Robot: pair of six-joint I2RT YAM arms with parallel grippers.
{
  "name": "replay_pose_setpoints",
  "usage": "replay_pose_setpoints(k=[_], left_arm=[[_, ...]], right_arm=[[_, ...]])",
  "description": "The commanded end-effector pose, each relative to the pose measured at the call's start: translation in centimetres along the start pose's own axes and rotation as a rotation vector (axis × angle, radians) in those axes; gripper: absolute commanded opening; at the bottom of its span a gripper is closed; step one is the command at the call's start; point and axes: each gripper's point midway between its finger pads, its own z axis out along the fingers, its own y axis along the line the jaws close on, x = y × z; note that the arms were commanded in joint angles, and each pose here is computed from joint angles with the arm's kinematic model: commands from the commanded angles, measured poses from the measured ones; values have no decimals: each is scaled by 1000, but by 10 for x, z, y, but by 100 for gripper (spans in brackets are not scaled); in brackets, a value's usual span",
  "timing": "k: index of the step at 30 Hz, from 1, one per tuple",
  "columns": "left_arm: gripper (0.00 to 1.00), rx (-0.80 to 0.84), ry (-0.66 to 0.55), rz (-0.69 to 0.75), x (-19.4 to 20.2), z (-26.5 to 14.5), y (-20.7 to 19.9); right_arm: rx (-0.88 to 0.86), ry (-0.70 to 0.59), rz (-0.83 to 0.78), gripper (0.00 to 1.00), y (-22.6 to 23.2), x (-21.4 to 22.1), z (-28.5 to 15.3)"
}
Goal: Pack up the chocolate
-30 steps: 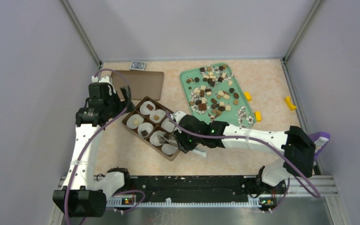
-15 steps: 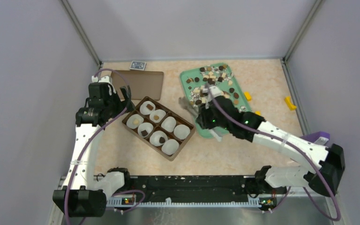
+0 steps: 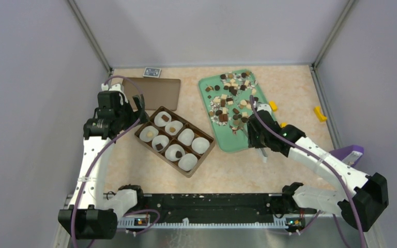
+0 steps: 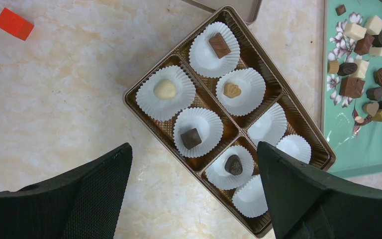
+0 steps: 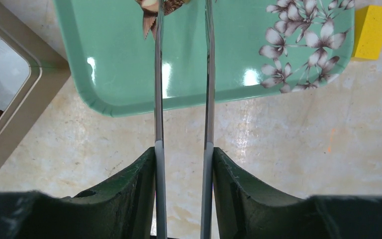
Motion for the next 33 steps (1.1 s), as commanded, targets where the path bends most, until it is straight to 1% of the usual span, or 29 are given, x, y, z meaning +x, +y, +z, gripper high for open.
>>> replay_pose_setpoints(k=[1,16,21,28,31,33], left_arm=[[99,31,-38,-3,-12,-3,-8],[99,11,-35,0,-10,0,-4],[99,3,-34,1,-11,2,-3],[99,11,-31,0,-11,4,-5],[99,12,-33,0,-11,3,-4],[99,10,-31,0,-11,3,-4]], right_arm=[[31,0,-34,42,-6,-3,5],[16,8,-104,41,2,-13,46],[4,-2,-108,34,5,-18,44],[-4,-26,-98,14,4,-28,27],[-10,-43,-95,8,3,-35,15],[-19,-52,-92,6,4,-39,7]])
